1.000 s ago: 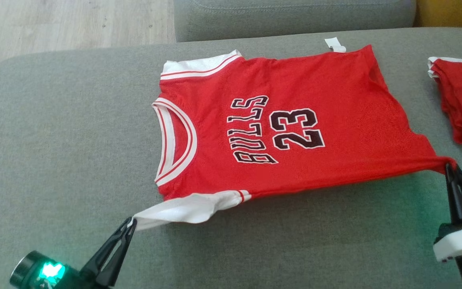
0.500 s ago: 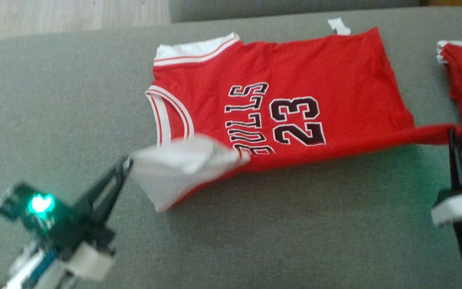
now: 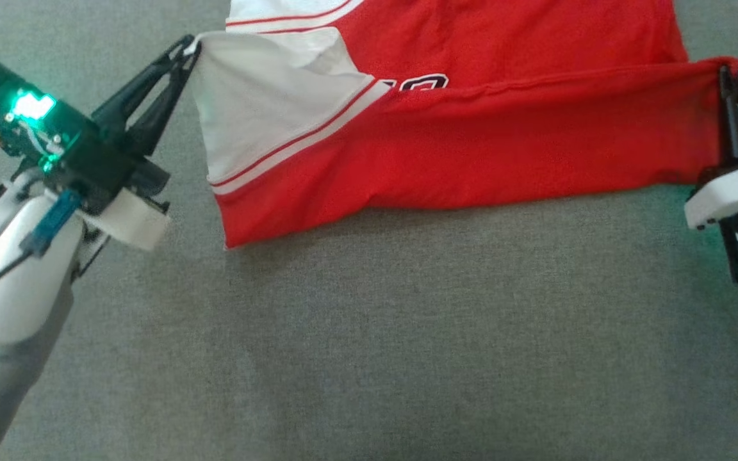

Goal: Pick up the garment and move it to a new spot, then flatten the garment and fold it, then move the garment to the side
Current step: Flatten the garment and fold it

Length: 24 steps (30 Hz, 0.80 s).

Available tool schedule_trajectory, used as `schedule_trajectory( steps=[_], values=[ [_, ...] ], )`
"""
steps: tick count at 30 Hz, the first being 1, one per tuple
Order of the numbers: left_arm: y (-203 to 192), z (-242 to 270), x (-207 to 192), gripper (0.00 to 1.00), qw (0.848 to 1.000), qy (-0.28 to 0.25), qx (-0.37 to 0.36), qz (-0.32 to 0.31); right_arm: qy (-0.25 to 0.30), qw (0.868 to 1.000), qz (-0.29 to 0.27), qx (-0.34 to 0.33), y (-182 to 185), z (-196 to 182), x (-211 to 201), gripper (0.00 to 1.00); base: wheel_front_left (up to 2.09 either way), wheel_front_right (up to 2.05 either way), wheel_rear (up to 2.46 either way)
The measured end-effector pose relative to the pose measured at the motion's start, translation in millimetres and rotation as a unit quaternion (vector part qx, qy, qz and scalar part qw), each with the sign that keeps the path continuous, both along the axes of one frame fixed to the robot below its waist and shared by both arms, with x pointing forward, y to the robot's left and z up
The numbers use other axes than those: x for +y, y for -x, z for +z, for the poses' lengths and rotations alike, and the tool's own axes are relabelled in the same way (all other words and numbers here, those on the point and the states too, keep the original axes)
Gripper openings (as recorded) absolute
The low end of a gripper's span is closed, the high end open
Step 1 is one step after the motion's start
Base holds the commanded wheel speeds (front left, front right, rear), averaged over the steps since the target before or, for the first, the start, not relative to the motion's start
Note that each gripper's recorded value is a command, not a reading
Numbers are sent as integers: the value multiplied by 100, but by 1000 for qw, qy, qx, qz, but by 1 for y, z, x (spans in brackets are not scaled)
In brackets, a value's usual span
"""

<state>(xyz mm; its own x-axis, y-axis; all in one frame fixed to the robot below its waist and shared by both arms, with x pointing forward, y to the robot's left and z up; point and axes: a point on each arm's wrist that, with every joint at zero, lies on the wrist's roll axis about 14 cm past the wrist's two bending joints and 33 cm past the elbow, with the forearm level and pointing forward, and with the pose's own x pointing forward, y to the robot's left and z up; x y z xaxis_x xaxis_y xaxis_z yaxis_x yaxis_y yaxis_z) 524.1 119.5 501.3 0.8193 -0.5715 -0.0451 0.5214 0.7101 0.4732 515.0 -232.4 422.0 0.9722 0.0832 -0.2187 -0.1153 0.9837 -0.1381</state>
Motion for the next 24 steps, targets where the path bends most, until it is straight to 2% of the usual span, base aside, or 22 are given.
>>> schedule_trajectory(
  steps=[1,2,3,4,5,9,12,13,19,24],
  values=[
    [-4,-7,2,0,1000,-5,9,4,1,1000,0,8,-2,-5,0,0,0,0,0],
    [-7,-13,3,15,1000,-7,17,7,2,1000,0,17,-3,-11,0,10,0,0,0],
    [-8,-19,5,49,1000,-8,26,12,2,1000,0,24,-3,-15,0,31,0,0,0],
    [-10,-23,5,100,999,-7,33,17,2,999,0,32,-3,-20,1,96,0,0,0],
    [-10,-25,4,100,999,-2,36,20,1,999,0,36,-3,-23,1,100,0,0,0],
    [-12,-22,4,100,998,31,36,46,-4,1000,-3,30,-1,-22,0,100,0,0,0],
    [-3,-23,9,100,992,82,48,85,-11,1000,-10,14,1,-13,-3,100,0,0,0],
    [15,-38,12,100,984,114,77,110,-15,1000,-17,5,5,-7,-6,100,0,0,0],
    [81,-89,6,100,948,198,186,167,-42,999,-29,12,39,-14,-1,100,0,0,0],
    [94,-101,-1,100,929,234,222,181,-49,998,-39,13,52,-15,-4,100,0,0,0]
  ],
)
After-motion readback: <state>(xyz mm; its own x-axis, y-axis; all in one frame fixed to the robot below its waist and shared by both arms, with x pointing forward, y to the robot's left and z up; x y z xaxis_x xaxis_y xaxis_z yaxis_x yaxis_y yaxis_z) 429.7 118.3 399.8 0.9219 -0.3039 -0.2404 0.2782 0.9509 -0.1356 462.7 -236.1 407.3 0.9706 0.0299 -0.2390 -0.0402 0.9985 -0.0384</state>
